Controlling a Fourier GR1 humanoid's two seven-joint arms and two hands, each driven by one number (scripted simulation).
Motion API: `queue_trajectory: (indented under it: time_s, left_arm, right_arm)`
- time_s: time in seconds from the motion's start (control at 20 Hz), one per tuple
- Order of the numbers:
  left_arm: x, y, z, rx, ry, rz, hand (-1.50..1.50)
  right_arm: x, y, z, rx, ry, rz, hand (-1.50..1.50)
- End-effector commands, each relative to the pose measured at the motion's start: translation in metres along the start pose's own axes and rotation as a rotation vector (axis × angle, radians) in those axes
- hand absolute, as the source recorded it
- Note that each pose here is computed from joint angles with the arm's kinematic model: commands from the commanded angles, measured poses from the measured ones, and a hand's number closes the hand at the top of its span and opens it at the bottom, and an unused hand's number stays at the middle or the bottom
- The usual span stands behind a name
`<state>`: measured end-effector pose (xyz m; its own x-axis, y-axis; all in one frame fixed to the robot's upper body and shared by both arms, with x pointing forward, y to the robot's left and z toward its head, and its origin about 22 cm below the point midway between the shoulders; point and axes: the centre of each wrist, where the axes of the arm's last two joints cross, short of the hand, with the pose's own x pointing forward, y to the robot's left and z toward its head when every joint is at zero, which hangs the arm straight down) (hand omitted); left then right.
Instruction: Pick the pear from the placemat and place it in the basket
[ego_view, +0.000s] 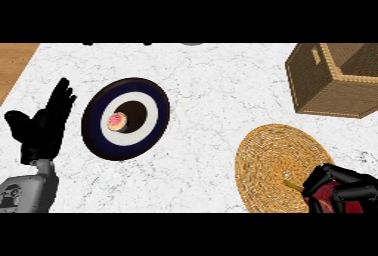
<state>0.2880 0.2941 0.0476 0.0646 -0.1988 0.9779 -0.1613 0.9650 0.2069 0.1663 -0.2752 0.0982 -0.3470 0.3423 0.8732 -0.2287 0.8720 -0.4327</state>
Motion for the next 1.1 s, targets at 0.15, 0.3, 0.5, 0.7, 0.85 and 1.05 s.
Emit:
queue_trajectory:
  time_s: [0.15,0.3,0.5,0.7,0.85,1.05]
  left_arm:
    - [0.019,0.004,-0.011,0.005,0.007,0.007,0.0]
    - [0.006,0.002,-0.003,-0.029,-0.013,0.007,0.0]
    - [-0.003,-0.019,-0.004,-0.021,-0.001,0.005,0.0]
    - [0.002,0.005,0.004,-0.019,0.007,-0.002,0.0]
    - [-0.012,0.009,0.003,-0.001,-0.006,0.022,0.0]
    - [-0.007,0.0,-0.008,-0.007,0.006,0.011,0.0]
  right_arm:
    - [0.046,-0.03,-0.036,-0.154,0.036,-0.04,1.5]
    - [0.06,-0.04,-0.085,-0.204,0.049,-0.017,1.5]
    - [0.055,-0.06,-0.112,-0.222,0.07,0.046,1.5]
    - [0.034,-0.069,-0.135,-0.241,0.113,0.142,1.5]
    - [0.028,-0.064,-0.161,-0.229,0.117,0.207,1.5]
    - [0.013,-0.068,-0.175,-0.222,0.162,0.274,1.5]
